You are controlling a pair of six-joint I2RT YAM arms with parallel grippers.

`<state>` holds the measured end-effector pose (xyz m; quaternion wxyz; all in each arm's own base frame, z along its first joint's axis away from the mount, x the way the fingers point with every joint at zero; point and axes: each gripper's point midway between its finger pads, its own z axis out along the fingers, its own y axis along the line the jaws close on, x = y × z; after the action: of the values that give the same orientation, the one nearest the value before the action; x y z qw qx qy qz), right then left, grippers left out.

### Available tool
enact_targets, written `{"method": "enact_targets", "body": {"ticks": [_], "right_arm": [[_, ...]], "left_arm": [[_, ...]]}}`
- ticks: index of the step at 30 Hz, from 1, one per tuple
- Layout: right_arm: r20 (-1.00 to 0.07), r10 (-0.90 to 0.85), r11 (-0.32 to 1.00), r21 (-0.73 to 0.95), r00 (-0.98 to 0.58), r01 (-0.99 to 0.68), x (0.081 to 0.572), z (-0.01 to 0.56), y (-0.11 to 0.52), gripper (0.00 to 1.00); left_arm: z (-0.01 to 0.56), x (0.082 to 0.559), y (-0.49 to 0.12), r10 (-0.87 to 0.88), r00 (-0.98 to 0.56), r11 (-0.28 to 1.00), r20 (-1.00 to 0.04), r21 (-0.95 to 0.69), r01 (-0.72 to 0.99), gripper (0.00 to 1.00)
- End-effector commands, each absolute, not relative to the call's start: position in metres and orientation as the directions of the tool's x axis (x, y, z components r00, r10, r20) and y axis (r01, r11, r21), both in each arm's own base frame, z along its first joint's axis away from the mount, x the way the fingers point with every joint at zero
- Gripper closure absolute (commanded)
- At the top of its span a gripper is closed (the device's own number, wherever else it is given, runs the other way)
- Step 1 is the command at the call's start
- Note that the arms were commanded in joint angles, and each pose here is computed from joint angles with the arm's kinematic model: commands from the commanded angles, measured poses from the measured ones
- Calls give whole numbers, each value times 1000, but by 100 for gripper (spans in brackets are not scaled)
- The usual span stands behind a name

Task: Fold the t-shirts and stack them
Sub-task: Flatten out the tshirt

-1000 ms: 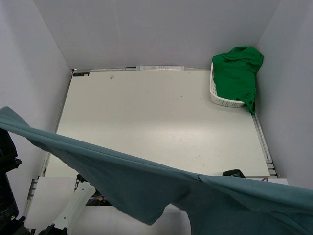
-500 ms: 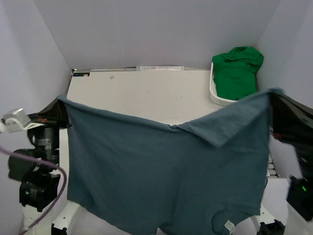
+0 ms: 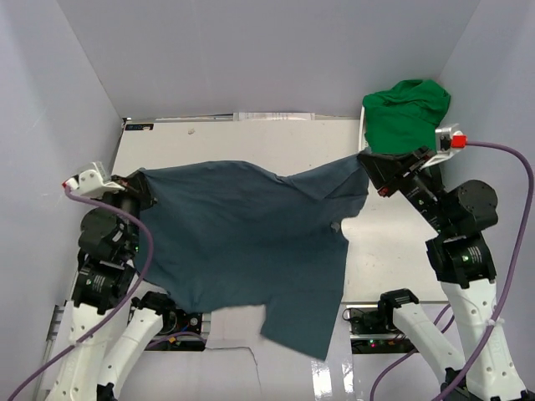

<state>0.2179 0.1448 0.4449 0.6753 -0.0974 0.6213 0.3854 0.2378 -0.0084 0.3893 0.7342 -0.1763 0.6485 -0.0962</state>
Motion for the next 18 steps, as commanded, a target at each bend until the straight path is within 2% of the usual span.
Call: {"method": "enact_targets", "body": {"ticks": [1,8,18], "right_arm": [[-918,379,660,357,-117,-661,238,436,157,92],[-916,329,681,399,-230,-615,290,378,170,92],[-913,268,704,404,-309,-584,366,330,187,92]], "left_arm": [[359,267,-12,-379,98,910,-920,-390,-139,100],[294,320,-21,-373,-6,903,-928,-362,-230,100],[259,379,-19,-318,-24,902,-948,-295,-315,100]]}}
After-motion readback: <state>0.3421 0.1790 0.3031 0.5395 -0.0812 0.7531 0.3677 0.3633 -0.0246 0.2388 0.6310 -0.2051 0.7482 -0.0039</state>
